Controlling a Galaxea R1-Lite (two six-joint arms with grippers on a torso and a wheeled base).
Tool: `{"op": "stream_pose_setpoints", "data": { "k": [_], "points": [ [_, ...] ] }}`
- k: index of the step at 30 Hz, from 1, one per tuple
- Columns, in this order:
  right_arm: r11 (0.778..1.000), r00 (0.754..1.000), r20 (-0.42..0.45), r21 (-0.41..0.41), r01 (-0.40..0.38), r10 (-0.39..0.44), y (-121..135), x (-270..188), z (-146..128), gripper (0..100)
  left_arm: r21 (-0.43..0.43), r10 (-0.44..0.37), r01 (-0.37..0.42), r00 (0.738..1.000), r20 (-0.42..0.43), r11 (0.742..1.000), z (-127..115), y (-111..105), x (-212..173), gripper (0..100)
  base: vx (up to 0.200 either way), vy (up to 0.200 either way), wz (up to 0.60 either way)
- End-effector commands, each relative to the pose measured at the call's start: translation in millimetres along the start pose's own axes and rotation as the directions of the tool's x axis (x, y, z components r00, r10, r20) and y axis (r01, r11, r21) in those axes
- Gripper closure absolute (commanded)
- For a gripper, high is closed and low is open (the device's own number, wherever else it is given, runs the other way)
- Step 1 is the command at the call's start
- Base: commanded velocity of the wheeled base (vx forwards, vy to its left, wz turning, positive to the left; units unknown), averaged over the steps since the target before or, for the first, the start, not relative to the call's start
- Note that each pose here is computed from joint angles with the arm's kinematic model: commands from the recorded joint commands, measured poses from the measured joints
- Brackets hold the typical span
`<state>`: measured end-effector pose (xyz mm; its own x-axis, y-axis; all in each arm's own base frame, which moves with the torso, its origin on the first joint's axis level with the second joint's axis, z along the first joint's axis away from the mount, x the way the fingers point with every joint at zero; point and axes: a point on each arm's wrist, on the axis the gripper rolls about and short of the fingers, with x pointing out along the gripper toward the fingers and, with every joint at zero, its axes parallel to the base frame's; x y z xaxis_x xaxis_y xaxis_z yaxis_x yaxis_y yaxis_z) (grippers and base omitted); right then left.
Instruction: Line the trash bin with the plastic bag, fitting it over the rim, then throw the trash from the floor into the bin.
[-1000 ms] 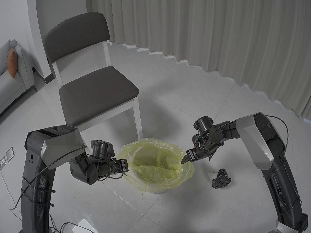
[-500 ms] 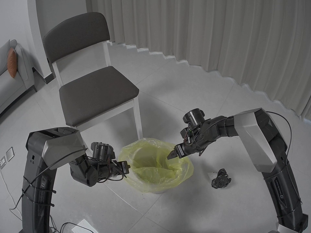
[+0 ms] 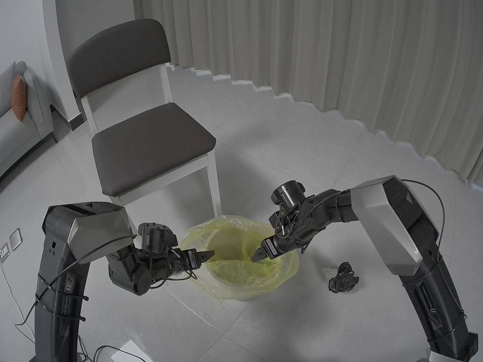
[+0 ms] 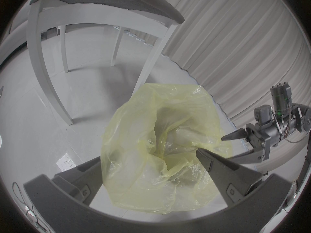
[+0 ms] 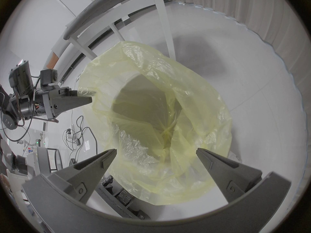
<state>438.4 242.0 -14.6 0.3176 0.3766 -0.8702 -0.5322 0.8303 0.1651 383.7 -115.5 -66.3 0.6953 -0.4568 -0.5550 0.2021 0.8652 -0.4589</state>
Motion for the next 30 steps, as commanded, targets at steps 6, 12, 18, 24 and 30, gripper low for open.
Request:
{"op": "stream_pose_setpoints", "data": {
  "k": [6, 12, 18, 24, 30],
  "points": [
    [1.0, 0.982, 0.185, 0.009, 0.022, -0.023, -7, -110, 39, 0, 0.057, -0.027, 0.024, 0.999, 0.043, 0.998, -7, -3, -11, 0, 0.0, 0.0, 0.0],
    [0.995, 0.936, 0.351, -0.072, 0.064, -0.035, -8, -189, 56, 0, 0.186, -0.082, 0.057, 0.988, 0.131, 0.981, 23, -28, -34, 0, 0.0, 0.0, 0.0],
    [0.994, 0.918, 0.393, -0.071, 0.086, -0.052, -15, -204, 48, 0, 0.336, -0.052, 0.022, 0.995, 0.083, 0.942, 43, -36, -38, 0, 0.0, 0.0, 0.0],
    [0.994, 0.928, 0.368, -0.068, 0.084, -0.053, -17, -194, 34, 0, 0.368, -0.028, 0.014, 0.999, 0.033, 0.93, 38, -37, -41, 0, 0.0, 0.0, 0.0],
    [0.993, 0.935, 0.351, -0.084, 0.086, -0.052, -17, -188, 30, 0, 0.328, 0.088, -0.052, 0.992, -0.095, 0.943, -8, 0, -18, 0, 0.0, 0.0, 0.0]
  ]
}}
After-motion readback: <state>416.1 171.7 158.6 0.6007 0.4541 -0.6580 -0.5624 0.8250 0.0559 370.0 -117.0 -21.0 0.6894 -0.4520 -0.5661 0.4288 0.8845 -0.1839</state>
